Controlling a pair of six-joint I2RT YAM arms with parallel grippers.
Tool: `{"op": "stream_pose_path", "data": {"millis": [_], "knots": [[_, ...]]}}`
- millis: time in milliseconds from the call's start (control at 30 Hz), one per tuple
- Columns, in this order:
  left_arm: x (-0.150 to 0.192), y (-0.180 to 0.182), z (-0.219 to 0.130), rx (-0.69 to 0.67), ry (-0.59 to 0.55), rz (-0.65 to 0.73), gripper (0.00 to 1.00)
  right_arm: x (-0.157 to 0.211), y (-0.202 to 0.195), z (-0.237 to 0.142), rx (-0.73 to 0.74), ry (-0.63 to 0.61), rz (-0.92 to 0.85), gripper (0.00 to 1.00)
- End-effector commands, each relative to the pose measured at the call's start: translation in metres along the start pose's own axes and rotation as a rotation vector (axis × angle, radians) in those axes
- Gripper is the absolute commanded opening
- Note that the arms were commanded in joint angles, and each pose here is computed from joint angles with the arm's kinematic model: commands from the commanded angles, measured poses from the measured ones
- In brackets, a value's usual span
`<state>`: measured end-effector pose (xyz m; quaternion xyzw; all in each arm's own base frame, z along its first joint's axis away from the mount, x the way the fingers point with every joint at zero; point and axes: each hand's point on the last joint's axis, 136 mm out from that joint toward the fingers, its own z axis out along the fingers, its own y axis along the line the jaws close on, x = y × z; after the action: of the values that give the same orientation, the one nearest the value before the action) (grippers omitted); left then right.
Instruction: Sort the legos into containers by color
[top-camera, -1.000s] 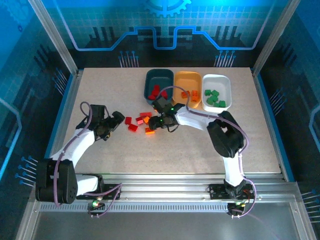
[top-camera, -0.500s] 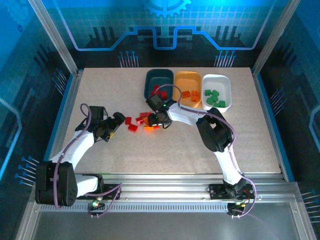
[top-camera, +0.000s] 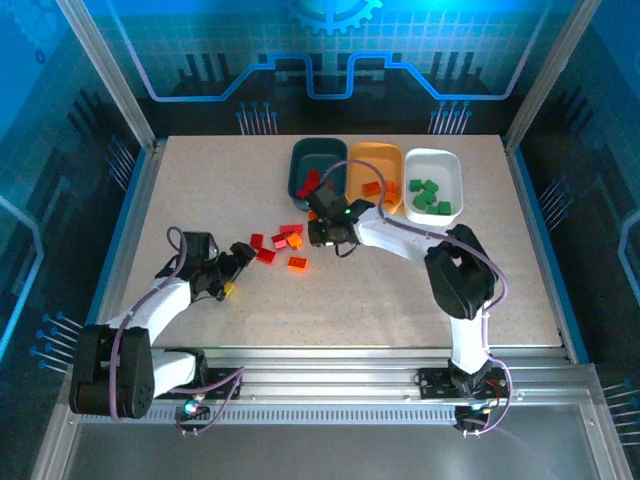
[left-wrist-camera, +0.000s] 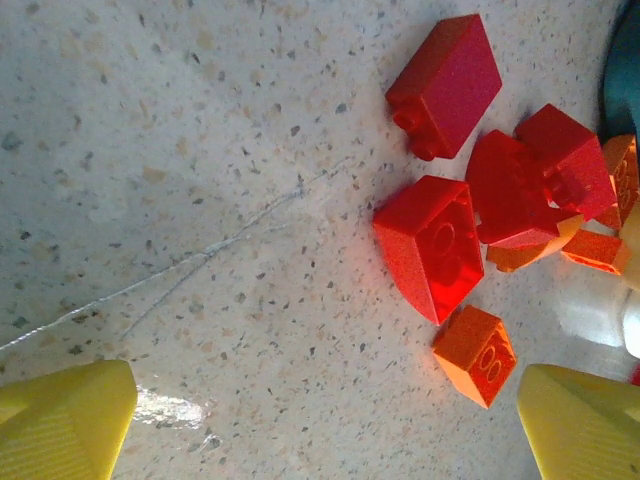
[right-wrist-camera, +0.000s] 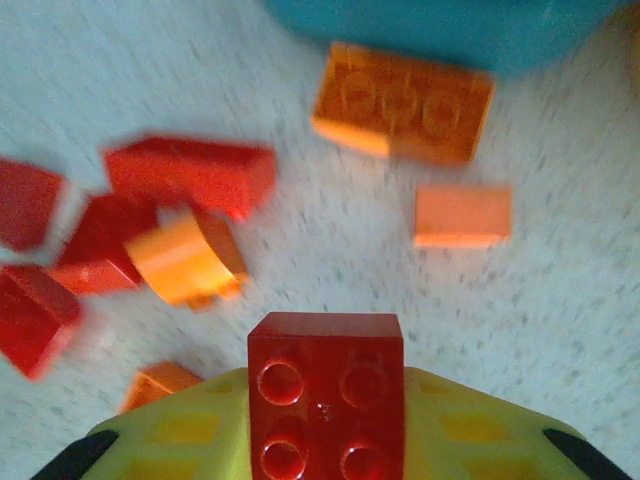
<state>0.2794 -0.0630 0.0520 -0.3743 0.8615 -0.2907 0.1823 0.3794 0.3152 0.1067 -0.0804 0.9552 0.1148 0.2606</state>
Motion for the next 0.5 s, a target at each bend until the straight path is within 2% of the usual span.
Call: {"op": "stream_pose_path", "data": {"millis": [0, 167, 333, 367, 467], "knots": [[0.003, -0.008, 0.0, 0.059, 0.019, -0.013, 0.99, -0.054, -0.021, -0.005, 0.032, -0.076, 0.006, 0.37], [0.018, -0.011, 0.004, 0.068, 0.099, -0.003, 0.99, -0.113, -0.036, 0.035, 0.017, -0.084, 0.027, 0.36], [0.027, -0.012, 0.001, 0.059, 0.132, 0.033, 0.99, -0.148, -0.045, 0.062, 0.026, -0.067, 0.03, 0.38], [0.029, -0.011, 0.001, 0.06, 0.134, 0.035, 0.99, -0.154, -0.045, 0.064, 0.016, -0.071, 0.035, 0.4], [0.031, -0.014, -0.002, 0.071, 0.139, 0.039, 0.99, -0.165, -0.05, 0.062, -0.015, -0.074, 0.062, 0.61]]}}
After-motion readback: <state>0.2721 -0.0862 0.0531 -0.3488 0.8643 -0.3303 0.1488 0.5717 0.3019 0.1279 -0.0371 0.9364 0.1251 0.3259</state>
